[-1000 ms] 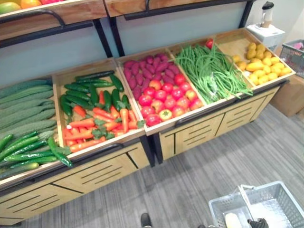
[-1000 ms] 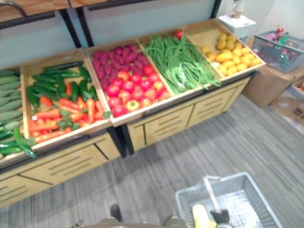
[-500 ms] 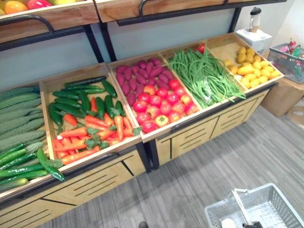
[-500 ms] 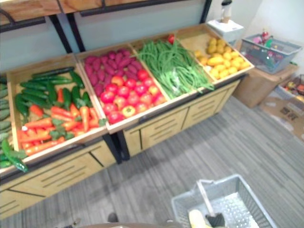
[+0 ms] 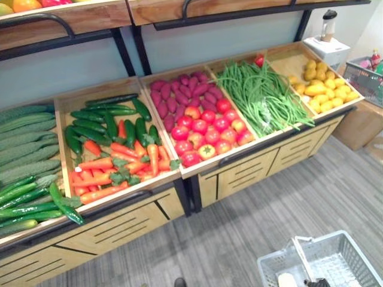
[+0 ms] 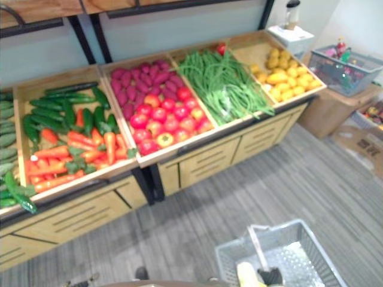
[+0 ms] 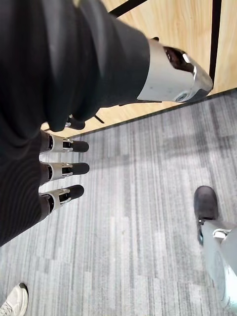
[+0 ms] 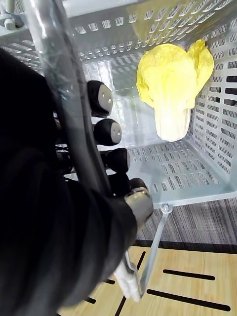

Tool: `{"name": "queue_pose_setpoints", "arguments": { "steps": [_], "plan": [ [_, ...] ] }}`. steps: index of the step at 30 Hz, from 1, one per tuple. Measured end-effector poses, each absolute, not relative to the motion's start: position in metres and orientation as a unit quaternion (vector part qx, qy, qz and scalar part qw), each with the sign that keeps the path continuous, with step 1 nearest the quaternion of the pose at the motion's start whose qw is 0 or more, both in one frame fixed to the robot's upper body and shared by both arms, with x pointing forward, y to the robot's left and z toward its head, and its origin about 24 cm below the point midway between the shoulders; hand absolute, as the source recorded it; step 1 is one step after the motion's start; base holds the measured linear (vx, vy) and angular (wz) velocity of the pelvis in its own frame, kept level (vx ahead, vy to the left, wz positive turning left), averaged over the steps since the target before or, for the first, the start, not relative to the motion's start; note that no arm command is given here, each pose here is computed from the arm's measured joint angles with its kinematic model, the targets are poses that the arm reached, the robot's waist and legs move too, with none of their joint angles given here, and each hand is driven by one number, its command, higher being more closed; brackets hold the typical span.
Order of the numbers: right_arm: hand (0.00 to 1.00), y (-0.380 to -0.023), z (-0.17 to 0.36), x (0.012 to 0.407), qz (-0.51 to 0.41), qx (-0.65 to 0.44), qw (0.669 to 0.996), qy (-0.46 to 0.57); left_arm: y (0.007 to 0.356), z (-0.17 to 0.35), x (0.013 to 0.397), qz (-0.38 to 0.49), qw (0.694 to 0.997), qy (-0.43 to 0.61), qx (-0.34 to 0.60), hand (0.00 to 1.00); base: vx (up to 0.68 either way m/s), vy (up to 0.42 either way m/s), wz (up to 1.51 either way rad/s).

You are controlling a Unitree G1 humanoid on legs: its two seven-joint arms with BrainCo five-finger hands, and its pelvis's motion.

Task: Pick vegetable in the basket

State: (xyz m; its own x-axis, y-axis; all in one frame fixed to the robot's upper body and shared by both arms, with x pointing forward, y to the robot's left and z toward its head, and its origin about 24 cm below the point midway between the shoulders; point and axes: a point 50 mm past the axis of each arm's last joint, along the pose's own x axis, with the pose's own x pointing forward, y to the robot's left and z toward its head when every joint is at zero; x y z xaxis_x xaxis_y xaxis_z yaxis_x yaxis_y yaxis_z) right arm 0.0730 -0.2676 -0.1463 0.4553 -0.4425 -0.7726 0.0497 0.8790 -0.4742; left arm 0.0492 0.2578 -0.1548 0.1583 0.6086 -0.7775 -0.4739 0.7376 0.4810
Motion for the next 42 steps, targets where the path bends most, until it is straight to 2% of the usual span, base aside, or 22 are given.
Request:
{"name": "queue_pose_setpoints", "arguments": {
  "steps": [15, 23, 30, 37, 42],
  "plan": [
    [1.00, -0.273, -0.145, 0.072, -0.173, -0.187, 0.825, 0.504, 0.258, -0.155, 0.048, 0.362, 0.756, 0.542, 0.058, 0.00, 0.00, 0.042, 0.17],
    [1.00, -0.245, -0.151, 0.081, -0.139, -0.166, 0.840, 0.497, 0.288, -0.147, 0.034, 0.413, 0.734, 0.537, 0.057, 0.00, 0.05, 0.015, 0.36],
    [1.00, -0.250, -0.151, 0.075, -0.145, -0.168, 0.836, 0.502, 0.269, -0.153, 0.038, 0.407, 0.735, 0.541, 0.024, 0.00, 0.06, -0.143, 0.13],
    [1.00, -0.257, -0.150, 0.077, -0.149, -0.174, 0.834, 0.501, 0.252, -0.161, 0.027, 0.397, 0.722, 0.566, 0.003, 0.00, 0.01, -0.173, -0.22],
    [1.00, -0.263, -0.151, 0.062, -0.160, -0.176, 0.820, 0.520, 0.246, -0.162, 0.029, 0.401, 0.721, 0.564, -0.018, 0.00, 0.03, -0.086, -0.02]
  ]
}}
